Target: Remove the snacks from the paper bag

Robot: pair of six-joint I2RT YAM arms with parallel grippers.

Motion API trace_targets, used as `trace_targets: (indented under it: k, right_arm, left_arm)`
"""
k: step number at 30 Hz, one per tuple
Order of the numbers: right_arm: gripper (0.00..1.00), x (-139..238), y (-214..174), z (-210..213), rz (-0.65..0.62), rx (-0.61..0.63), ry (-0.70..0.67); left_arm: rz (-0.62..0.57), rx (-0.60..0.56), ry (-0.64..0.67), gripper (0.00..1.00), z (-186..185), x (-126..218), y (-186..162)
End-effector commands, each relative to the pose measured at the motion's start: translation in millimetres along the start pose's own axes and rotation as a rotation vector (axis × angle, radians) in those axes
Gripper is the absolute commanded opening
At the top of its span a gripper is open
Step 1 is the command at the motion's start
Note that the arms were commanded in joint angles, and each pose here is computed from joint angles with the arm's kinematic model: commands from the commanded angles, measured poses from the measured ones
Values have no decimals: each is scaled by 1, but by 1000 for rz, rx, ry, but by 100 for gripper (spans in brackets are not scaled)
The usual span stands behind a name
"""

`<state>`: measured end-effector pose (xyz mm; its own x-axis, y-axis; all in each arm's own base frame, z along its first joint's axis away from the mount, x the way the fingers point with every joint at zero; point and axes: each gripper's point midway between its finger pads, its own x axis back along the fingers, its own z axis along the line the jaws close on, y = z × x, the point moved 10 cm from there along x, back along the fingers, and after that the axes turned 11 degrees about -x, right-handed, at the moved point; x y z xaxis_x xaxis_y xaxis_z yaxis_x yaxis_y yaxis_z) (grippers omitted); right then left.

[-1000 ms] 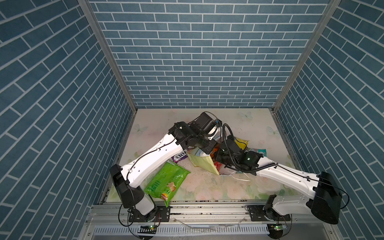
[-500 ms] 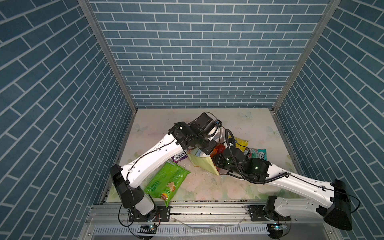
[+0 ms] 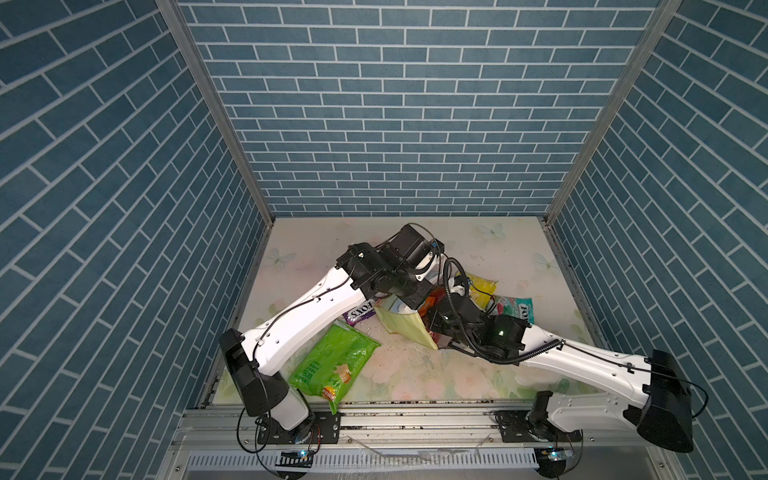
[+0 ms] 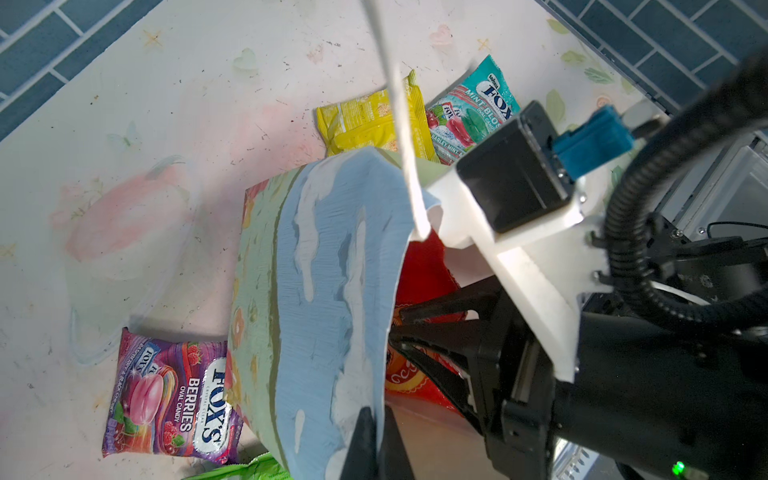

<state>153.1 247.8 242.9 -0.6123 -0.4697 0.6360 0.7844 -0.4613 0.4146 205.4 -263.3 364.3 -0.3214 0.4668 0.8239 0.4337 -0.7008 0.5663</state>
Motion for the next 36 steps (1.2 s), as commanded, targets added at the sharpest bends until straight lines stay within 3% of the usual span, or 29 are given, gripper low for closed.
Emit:
trace_targets:
  k: [1, 11, 15, 20, 28, 36]
  right_arm:
    - [20, -11, -5, -3, 11, -17, -25]
    - [22, -25, -2, -11, 23, -48, -91]
    - [21, -15, 4, -4, -19, -29, 11]
    - [21, 13, 12, 5, -3, 39, 139]
    - [20, 77, 24, -4, 86, 169, 143]
    - [16, 101, 23, -8, 223, 146, 232]
  left_arm:
    - [-8, -19, -3, 4, 0, 10, 3]
    - [-8, -20, -9, 9, 0, 14, -2]
    - [-2, -12, -9, 9, -1, 13, -8]
    - [-1, -11, -4, 9, -1, 13, -8]
    - [-12, -9, -2, 9, -1, 13, -8]
    - [-23, -7, 1, 9, -1, 12, -10]
